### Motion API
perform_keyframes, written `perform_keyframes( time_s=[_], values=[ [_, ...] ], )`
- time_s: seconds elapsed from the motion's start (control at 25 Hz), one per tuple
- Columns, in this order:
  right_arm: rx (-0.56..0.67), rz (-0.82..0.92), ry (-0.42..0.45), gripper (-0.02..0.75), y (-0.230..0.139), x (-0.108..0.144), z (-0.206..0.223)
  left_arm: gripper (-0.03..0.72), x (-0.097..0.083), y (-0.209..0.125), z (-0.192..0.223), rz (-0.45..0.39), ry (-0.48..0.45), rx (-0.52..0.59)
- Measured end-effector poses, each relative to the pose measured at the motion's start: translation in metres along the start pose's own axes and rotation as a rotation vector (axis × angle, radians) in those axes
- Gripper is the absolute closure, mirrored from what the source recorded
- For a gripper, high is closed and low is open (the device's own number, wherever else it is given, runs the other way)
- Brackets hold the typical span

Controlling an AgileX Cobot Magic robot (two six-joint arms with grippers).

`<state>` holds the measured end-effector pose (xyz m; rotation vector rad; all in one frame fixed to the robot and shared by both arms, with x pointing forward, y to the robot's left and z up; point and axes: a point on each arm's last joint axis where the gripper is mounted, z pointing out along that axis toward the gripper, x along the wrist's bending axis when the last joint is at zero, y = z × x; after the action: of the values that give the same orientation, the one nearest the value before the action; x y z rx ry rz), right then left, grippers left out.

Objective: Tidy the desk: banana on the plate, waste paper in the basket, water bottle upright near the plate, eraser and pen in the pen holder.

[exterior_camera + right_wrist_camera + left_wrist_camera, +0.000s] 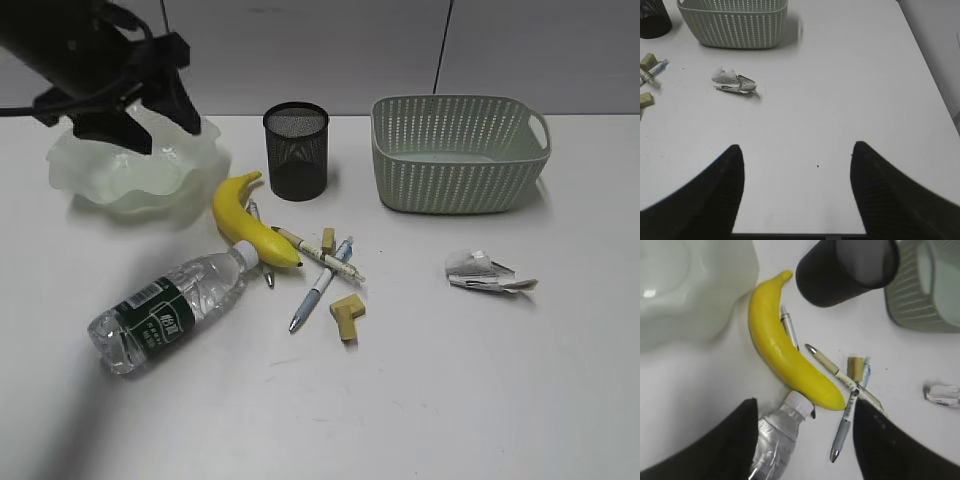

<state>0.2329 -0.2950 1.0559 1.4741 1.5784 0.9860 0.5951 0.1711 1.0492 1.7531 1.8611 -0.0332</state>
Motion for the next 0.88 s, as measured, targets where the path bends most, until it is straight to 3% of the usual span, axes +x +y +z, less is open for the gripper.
perform_keyframes(
  time_s=[0.12, 0.32, 0.6, 0.88],
  values=[
    [0.000, 0.000, 0.000, 0.214, 0.000, 0.000, 0.000, 0.179, 0.004, 0.010, 0.040, -0.053, 0.018, 0.093],
    [0.000, 0.000, 0.000, 0.214, 0.000, 0.000, 0.000, 0.167, 0.000, 0.023, 0.090, -0.077, 0.021, 0.178],
    [0.000, 0.000, 0.000, 0.214, 0.000, 0.000, 0.000, 0.167, 0.006, 0.029, 0.133, -0.129, 0.105, 0.320],
    [0.000, 0.000, 0.000, 0.214, 0.000, 0.000, 0.000, 0.170, 0.005, 0.026, 0.159, -0.118, 0.130, 0.359]
  ],
)
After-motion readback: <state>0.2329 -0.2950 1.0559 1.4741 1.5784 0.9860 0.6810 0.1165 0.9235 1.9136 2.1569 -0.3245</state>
